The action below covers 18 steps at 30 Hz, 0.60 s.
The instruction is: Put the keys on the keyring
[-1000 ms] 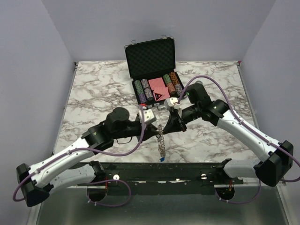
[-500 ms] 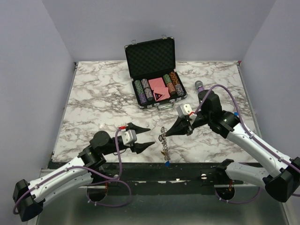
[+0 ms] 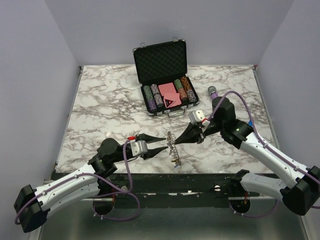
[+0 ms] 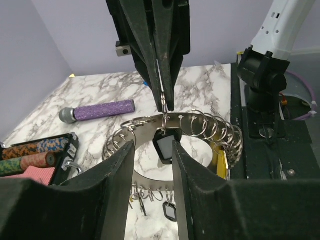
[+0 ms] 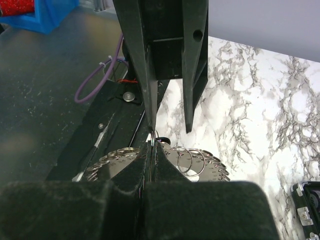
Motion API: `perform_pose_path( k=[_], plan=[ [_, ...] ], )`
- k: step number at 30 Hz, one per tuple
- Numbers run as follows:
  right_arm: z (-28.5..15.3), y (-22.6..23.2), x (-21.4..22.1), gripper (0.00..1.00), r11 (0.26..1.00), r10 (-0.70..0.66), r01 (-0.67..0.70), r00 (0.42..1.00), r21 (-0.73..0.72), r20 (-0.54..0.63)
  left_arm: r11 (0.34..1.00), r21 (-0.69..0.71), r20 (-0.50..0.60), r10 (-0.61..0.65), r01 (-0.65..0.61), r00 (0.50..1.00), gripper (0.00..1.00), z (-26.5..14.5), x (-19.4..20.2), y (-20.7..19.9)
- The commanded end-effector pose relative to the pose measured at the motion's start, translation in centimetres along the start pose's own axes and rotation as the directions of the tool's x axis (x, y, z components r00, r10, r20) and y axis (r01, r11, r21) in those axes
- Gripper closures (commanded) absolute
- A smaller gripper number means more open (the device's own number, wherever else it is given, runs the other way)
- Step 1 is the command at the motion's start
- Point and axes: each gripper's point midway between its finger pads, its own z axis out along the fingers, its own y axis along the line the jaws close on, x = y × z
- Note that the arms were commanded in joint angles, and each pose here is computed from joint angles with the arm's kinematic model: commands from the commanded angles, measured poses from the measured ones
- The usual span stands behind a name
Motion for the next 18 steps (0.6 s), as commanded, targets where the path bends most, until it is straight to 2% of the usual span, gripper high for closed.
perform_pose_path(
  k=[1, 14, 18],
  plan=[
    [0.14, -0.13, -1.09, 1.00, 0.999, -0.029, 0.029, 0.999, -0.013, 0.041, 0.998, 0.062, 0.062, 0.011, -0.015, 0.998, 0.59, 0.71, -1.92, -0.64],
    [0.08, -0.28, -1.01, 1.00, 1.000, -0.007, 0.007, 0.999, 0.002, 0.050, 0.996, 0.085, 0.079, 0.001, -0.008, 0.997, 0.62, 0.92, -2.53, -0.94],
    [0.05, -0.33, -0.95, 1.00, 1.000, 0.000, -0.001, 0.999, 0.006, 0.049, 0.995, 0.101, 0.076, -0.006, -0.002, 0.997, 0.68, 1.09, -2.54, -1.15]
  ],
)
